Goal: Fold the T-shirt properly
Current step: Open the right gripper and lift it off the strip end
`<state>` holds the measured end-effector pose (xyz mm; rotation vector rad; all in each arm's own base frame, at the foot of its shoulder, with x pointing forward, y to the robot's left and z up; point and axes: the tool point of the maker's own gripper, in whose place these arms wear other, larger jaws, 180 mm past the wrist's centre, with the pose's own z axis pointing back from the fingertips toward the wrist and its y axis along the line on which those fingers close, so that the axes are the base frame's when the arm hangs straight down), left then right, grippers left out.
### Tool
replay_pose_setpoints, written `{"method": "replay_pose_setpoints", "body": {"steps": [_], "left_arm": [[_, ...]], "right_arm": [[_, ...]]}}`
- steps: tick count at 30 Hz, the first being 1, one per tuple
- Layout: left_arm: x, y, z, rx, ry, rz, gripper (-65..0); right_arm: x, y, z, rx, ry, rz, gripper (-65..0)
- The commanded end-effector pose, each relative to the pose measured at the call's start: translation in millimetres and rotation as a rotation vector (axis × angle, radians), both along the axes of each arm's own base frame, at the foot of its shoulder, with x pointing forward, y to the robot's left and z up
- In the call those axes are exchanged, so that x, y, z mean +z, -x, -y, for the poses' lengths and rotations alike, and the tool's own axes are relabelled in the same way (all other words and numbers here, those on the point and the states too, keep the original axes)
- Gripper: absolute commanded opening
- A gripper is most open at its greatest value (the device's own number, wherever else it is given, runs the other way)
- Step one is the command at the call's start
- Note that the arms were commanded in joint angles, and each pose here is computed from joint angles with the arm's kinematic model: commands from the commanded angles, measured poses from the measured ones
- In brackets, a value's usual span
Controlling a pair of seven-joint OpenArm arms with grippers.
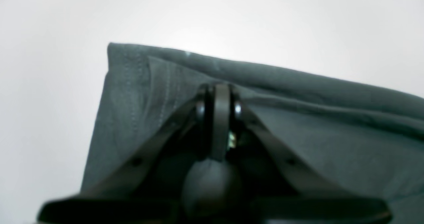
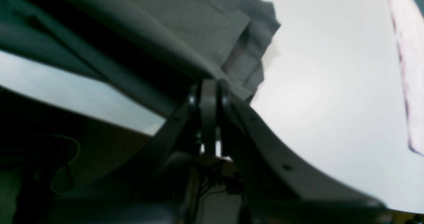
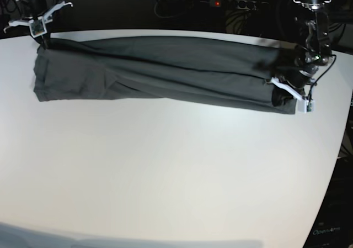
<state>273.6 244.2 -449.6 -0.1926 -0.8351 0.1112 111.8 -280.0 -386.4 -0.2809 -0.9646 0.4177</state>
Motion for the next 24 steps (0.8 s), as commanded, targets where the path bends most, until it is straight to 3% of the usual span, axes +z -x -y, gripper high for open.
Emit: {"method": "replay_pose_setpoints", "body": {"steps": [1,24], "left_arm": [[-38.3,45.5,-10.0,-0.027,-0.088,-0.241,-61.7],[-39.6,61.5,-26.5,-0.04,-0.132,-0.277,-61.7]], "right_arm": [[6.6,0.5,5.2,-0.001,0.005,0.024,-64.6],[-5.9,5.7,6.4,-0.028,-0.02,-0.003,-63.4]]}}
